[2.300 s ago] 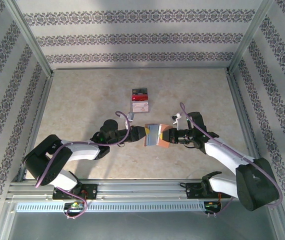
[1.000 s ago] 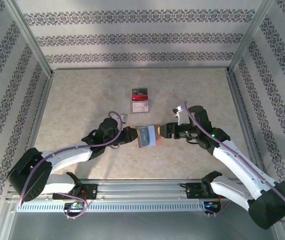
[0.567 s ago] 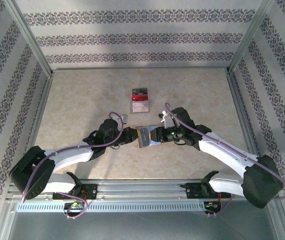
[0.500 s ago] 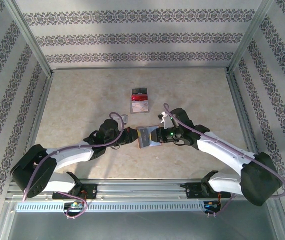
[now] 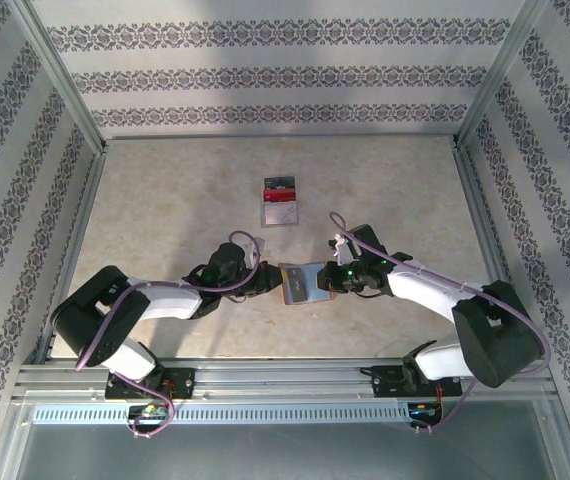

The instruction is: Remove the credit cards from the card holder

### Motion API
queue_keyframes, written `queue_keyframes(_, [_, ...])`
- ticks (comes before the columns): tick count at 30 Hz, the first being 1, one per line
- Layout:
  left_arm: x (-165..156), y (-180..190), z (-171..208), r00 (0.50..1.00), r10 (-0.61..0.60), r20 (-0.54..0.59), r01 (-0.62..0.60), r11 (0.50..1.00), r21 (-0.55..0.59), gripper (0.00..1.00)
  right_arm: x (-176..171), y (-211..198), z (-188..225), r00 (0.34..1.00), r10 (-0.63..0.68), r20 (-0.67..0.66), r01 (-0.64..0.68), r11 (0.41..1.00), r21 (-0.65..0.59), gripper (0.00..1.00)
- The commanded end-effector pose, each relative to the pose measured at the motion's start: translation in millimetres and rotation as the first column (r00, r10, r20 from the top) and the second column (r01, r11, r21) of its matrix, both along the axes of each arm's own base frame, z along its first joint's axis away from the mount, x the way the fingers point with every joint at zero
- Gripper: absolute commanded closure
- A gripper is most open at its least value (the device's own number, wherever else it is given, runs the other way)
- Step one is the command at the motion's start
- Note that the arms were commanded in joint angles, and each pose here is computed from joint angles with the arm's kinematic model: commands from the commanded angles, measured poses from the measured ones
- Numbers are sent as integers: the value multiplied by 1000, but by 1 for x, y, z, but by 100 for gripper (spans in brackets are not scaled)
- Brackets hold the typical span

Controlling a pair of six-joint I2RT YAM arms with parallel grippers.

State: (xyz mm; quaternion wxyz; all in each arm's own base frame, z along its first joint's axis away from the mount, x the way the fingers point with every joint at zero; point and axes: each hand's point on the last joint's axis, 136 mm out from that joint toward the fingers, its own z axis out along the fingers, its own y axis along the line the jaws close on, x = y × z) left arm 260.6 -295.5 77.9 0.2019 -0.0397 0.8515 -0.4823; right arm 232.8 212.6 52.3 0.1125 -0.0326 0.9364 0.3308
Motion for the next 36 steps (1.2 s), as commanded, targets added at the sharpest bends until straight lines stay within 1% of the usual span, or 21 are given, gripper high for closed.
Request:
queue_keyframes(1, [0, -2, -2, 1000, -15, 1, 15, 999, -35, 100, -3, -3, -12, 1000, 3, -29, -4, 1000, -9, 93])
queue_keyframes(5, [-1, 3, -16, 1000, -10, -21, 10, 1000, -13, 100, -6, -7, -28, 997, -5, -75, 2, 999, -40, 93])
queue_keyframes(9, [0, 6, -25, 999, -1, -32, 1, 1000, 8, 91, -9, -9, -38, 994, -5, -110, -1, 998, -62, 93])
queue_keyframes(12, [2, 9, -30, 999, 11, -37, -10, 1000, 23, 86, -11, -11, -42, 992, -7, -126, -3, 997, -77, 93])
queue_keyframes(15, [6, 16, -33, 999, 29, -37, -28, 999, 40, 84, -14, -14, -46, 990, -12, -141, -2, 996, -93, 93])
queue_keyframes(16, [6, 19, -34, 999, 34, -41, -32, 998, 48, 82, -14, -14, -47, 989, -13, -144, -2, 995, -98, 93])
queue_keyframes(20, [9, 31, -35, 998, 49, -41, -46, 995, 83, 75, -19, -17, -53, 985, -28, -172, 9, 994, -110, 93])
queue_keyframes(22, [10, 38, -32, 998, 60, -37, -56, 993, 103, 67, -20, -18, -56, 983, -36, -181, 16, 993, -113, 93])
queue_keyframes(25, [10, 50, -23, 997, 81, -20, -77, 988, 133, 64, -22, -17, -57, 982, -36, -183, 16, 994, -110, 94])
queue_keyframes(29, [6, 64, -1, 995, 98, 25, -101, 978, 181, 64, -21, -17, -53, 985, -38, -171, 19, 994, -107, 94])
queue_keyframes(31, [2, 66, 13, 995, 99, 32, -103, 980, 167, 71, -21, -16, -51, 985, -39, -166, 22, 994, -105, 94])
queue_keyframes(34, [-5, 59, 33, 996, 85, 21, -86, 992, 90, 83, -21, -17, -51, 986, -42, -164, 25, 994, -105, 94])
queue_keyframes(36, [-10, 51, 41, 998, 63, 11, -63, 996, 59, 88, -21, -16, -51, 985, -44, -165, 27, 994, -105, 94])
